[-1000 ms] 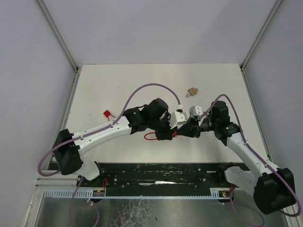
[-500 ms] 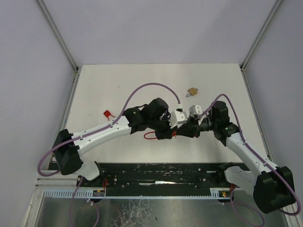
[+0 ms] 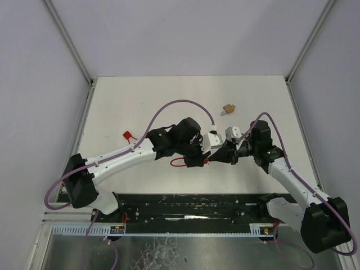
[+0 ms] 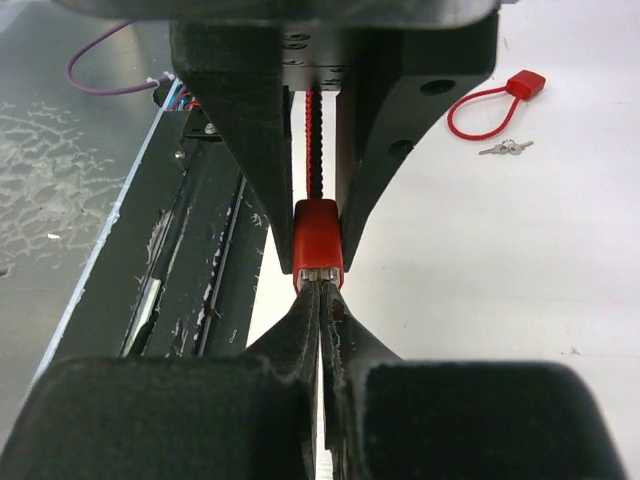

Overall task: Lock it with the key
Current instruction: Lock the lock.

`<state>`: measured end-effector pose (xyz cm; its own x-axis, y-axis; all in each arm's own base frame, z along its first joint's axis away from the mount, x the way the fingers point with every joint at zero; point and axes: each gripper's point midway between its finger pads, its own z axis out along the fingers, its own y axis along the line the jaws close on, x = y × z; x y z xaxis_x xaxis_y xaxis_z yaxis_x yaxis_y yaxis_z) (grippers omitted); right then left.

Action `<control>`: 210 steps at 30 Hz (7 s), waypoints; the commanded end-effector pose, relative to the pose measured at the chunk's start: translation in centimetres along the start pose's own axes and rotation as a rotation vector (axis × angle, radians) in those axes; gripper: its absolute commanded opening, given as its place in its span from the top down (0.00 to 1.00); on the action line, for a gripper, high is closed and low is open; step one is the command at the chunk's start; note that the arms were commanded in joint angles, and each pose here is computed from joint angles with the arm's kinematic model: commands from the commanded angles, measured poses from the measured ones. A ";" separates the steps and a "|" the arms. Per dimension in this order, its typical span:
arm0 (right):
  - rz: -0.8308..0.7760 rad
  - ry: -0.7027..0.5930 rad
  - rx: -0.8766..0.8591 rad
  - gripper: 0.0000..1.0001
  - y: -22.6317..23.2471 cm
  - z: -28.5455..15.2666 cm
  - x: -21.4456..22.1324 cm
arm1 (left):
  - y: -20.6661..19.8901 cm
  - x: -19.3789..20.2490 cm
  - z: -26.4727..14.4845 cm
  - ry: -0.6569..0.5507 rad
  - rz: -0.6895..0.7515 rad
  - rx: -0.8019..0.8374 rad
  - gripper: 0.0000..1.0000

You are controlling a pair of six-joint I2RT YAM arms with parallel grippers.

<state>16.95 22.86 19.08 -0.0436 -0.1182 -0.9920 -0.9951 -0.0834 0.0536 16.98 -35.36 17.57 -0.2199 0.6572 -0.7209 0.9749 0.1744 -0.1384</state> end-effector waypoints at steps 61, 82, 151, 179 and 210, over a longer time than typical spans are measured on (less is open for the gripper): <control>-0.020 -0.040 -0.098 0.65 1.9 -0.1 -1.1 | -1.2 -2.1 -0.8 -0.053 -0.001 0.045 1.00; 0.083 -0.052 -0.098 0.76 1.5 0.2 -0.6 | -2.1 -2.1 -1.0 -0.057 0.024 0.085 1.00; -0.115 0.101 0.119 0.62 -1.1 -1.7 -2.3 | -2.3 -2.9 -1.7 -0.293 0.384 -0.180 1.00; -0.102 0.026 -0.097 0.43 1.1 -0.8 -2.4 | -3.2 -1.7 -0.7 -0.279 -0.074 0.063 1.00; -0.094 0.044 -0.171 0.93 2.9 0.8 -1.5 | -3.6 -1.9 -1.2 -0.343 -0.063 0.060 1.00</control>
<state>14.67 23.51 20.30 0.0229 -0.1696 -0.9853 -0.9717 -0.2355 0.0180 13.70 -35.00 18.29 -0.2852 0.4222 -0.8605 0.9559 0.1915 -0.2229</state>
